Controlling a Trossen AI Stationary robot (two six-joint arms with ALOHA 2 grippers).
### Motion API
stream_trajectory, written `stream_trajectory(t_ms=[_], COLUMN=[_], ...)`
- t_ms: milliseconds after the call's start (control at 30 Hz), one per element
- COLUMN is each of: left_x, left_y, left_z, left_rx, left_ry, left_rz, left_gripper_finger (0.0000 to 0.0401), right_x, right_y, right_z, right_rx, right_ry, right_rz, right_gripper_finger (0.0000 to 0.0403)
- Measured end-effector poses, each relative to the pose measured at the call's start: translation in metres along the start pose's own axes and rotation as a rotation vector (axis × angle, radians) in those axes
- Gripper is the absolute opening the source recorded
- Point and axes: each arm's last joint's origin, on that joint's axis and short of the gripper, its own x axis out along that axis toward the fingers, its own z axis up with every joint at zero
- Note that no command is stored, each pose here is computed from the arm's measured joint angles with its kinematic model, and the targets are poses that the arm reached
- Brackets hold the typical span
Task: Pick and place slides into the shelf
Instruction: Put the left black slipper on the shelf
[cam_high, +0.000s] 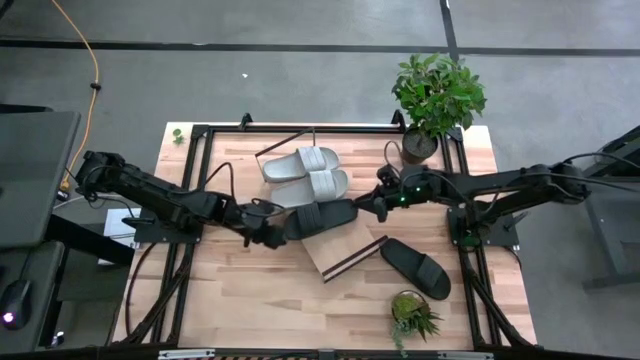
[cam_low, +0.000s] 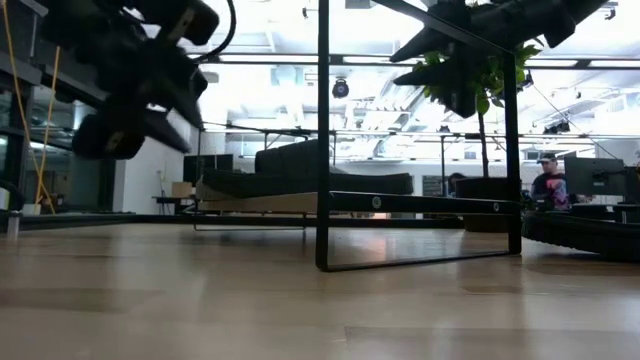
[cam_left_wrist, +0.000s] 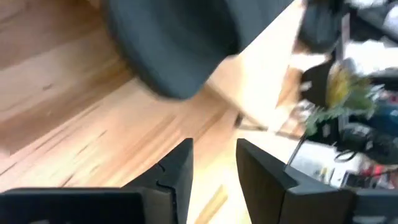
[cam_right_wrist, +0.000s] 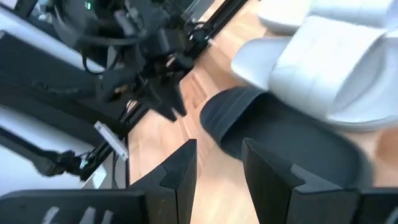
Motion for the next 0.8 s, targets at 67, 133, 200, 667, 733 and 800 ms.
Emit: stream_trajectory(t_ms=[67, 133, 200, 667, 733, 800], left_x=[0.000, 0.000, -0.001, 0.000, 0.000, 0.000], left_y=[0.003, 0.007, 0.012, 0.019, 0.019, 0.019], left_z=[-0.002, -0.003, -0.004, -0.001, -0.001, -0.001], left_rx=[0.012, 0.017, 0.011, -0.003, -0.003, -0.003], left_ry=[0.038, 0.065, 0.077, -0.064, -0.063, -0.064], left_rz=[0.028, 0.061, 0.117, 0.212, 0.220, 0.220], left_gripper_finger=[0.0104, 0.0097, 0.0091, 0.0067, 0.0067, 0.0067], right_x=[-0.007, -0.014, -0.021, -0.032, -0.032, -0.032], right_y=[0.000, 0.000, 0.000, 0.002, 0.002, 0.002], right_z=[0.003, 0.006, 0.008, 0.011, 0.011, 0.011], right_rx=[0.005, 0.018, 0.029, 0.026, 0.026, 0.022], right_ry=[-0.016, -0.034, -0.051, -0.110, -0.116, -0.122], right_rz=[-0.011, -0.019, -0.026, -0.061, -0.067, -0.074], right_gripper_finger=[0.0119, 0.0119, 0.0119, 0.0119, 0.0119, 0.0119])
